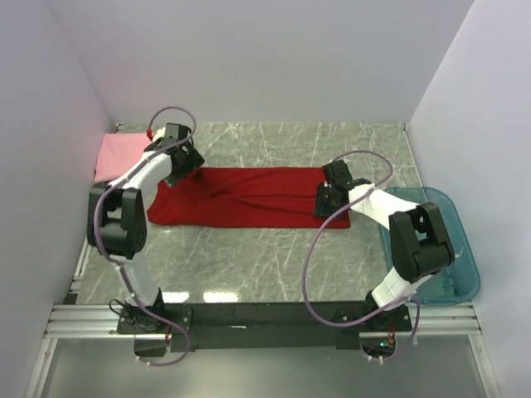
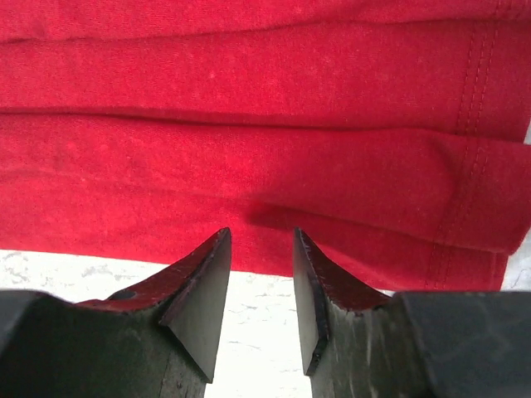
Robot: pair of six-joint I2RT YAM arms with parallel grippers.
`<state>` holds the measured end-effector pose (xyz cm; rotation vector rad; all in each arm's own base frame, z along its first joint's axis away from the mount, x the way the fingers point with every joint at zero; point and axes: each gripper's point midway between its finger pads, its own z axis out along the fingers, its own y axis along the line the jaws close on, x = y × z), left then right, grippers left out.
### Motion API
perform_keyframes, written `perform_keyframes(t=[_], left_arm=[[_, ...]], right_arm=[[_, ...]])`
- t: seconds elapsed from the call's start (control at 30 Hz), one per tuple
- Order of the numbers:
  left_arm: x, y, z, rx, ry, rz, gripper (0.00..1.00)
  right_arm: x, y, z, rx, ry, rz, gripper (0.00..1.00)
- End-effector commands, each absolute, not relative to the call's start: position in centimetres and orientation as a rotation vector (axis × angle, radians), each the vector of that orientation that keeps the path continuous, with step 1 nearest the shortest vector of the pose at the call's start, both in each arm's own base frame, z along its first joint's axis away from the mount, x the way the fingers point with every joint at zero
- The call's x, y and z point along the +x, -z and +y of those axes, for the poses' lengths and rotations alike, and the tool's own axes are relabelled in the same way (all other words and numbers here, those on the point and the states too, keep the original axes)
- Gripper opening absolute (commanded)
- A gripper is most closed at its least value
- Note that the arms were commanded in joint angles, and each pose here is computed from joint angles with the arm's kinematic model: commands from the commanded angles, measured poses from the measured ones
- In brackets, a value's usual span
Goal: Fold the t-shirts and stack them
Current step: Fold the tshirt
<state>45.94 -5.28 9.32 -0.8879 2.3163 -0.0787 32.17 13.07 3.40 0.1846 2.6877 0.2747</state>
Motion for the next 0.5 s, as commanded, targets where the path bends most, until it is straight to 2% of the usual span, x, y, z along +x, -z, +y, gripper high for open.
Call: perform_keyframes(t=[0.0, 0.17, 0.33, 0.37, 0.47], left_arm=[[43.8, -13.5, -3.1, -0.9, 0.036, 2.215, 0.94], [37.8, -10.3, 0.7, -1.019, -0.082, 2.256, 0.9], [33.1, -5.3, 2.9, -1.113, -0.163, 2.33, 0.75], [32.7, -4.5, 4.0, -1.155, -0.18, 2.327, 0.7], [31.3, -2.4, 4.7, -1.212, -0.216, 2.38, 0.63]], right_arm=[[33.8, -4.5, 13.4, 0.173, -0.267, 2.635, 0.43], [33.7, -4.1, 13.1, 0.173, -0.249, 2.641, 0.42], [33.9, -3.6, 13.1, 0.182, -0.235, 2.65, 0.42], [33.9, -3.4, 13.1, 0.184, -0.234, 2.654, 0.42], [34.3, -3.3, 12.6, 0.195, -0.198, 2.649, 0.42]])
